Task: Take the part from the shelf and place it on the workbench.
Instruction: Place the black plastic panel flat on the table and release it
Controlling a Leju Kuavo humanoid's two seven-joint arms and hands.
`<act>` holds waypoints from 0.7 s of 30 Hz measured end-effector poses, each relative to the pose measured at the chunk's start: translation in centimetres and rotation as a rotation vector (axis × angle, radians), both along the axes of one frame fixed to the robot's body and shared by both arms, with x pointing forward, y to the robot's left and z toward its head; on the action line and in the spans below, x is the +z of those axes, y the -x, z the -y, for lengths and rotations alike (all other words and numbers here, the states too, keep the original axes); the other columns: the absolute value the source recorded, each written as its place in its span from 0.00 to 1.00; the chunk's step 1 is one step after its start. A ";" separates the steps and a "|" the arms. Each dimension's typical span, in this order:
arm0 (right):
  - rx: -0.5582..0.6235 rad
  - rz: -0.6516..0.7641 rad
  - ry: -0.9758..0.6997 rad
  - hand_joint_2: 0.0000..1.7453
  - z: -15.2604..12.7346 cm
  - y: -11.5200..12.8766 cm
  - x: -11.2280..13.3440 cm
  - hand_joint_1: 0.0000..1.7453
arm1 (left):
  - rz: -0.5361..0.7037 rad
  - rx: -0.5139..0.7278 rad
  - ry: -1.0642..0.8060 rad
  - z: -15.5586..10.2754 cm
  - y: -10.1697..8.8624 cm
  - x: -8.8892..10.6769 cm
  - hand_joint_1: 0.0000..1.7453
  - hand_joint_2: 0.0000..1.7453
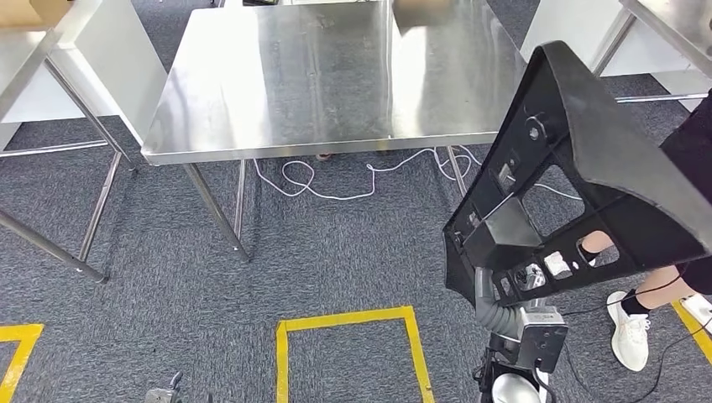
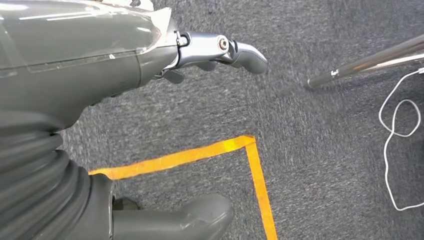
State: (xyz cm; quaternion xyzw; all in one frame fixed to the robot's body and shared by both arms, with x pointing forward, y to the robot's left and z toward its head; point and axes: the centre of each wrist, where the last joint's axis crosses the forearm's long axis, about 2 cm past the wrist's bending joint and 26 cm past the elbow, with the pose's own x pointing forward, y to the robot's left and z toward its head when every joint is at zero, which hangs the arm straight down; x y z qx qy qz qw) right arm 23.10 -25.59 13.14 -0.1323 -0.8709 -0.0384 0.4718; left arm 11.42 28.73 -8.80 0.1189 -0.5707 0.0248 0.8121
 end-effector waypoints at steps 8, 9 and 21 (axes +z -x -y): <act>0.018 -0.013 0.001 1.00 -0.5 -0.2 -0.3 1.00 | -0.014 0.005 -0.006 -0.1 0.5 -0.2 0.00 1.00; 0.020 -0.015 0.001 1.00 -0.6 -0.2 -0.3 1.00 | -0.015 0.005 -0.007 -0.1 0.5 -0.2 0.00 1.00; 0.034 -0.010 0.011 1.00 -0.9 -0.5 -0.2 1.00 | -0.016 0.004 -0.009 -0.2 0.5 -0.2 0.00 1.00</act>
